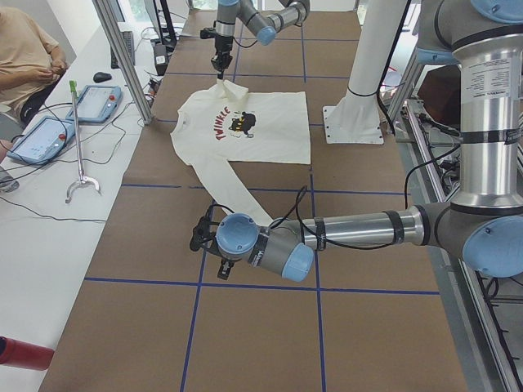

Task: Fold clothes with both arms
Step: 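Carry the grasped sleeve across the shirt chest toward the other sleeve with the right gripper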

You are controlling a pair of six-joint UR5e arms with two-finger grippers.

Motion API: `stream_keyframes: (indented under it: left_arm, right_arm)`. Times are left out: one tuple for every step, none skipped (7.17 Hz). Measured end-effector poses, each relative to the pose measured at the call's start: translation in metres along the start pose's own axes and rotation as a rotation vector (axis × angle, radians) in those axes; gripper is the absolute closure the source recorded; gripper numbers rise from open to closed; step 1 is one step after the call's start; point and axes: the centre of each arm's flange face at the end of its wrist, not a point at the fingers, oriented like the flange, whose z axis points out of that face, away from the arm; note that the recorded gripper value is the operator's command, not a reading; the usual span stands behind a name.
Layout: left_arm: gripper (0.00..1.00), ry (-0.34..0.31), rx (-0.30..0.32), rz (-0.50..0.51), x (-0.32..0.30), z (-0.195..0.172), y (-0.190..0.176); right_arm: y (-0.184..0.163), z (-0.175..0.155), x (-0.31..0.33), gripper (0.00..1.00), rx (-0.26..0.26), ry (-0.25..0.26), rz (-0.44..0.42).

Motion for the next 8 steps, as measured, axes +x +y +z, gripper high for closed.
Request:
stream_keyframes:
  left_arm:
    - [0.00,0.000,-0.001,-0.001,0.000,0.000,0.000]
    - [0.00,0.000,-0.001,-0.002,-0.001,0.000,0.000]
    - [0.00,0.000,-0.001,-0.003,-0.001,0.001,0.001]
    - [0.00,-0.001,-0.002,-0.005,-0.002,0.001,0.001]
    - [0.00,-0.001,-0.003,-0.007,-0.003,0.001,0.001]
    - [0.00,-0.002,-0.004,-0.009,-0.003,0.002,0.001]
    - [0.00,-0.001,-0.004,-0.017,-0.002,0.002,0.000]
    - [0.00,0.000,-0.002,-0.030,0.000,0.001,-0.001]
  right_arm:
    - [0.015,0.020,-0.015,1.00,0.022,-0.016,0.012]
    - [0.041,0.034,-0.034,1.00,0.040,-0.024,0.015]
    - [0.073,0.047,-0.052,1.00,0.063,-0.034,0.004]
    - [0.105,0.062,-0.061,1.00,0.085,-0.045,-0.015]
    - [0.127,0.075,-0.061,0.94,0.100,-0.053,-0.030]
    - [0.135,0.084,-0.059,0.90,0.113,-0.056,-0.036]
    - [0.137,0.092,-0.059,0.91,0.126,-0.057,-0.038]
    - [0.144,0.098,-0.063,0.91,0.138,-0.054,-0.041]
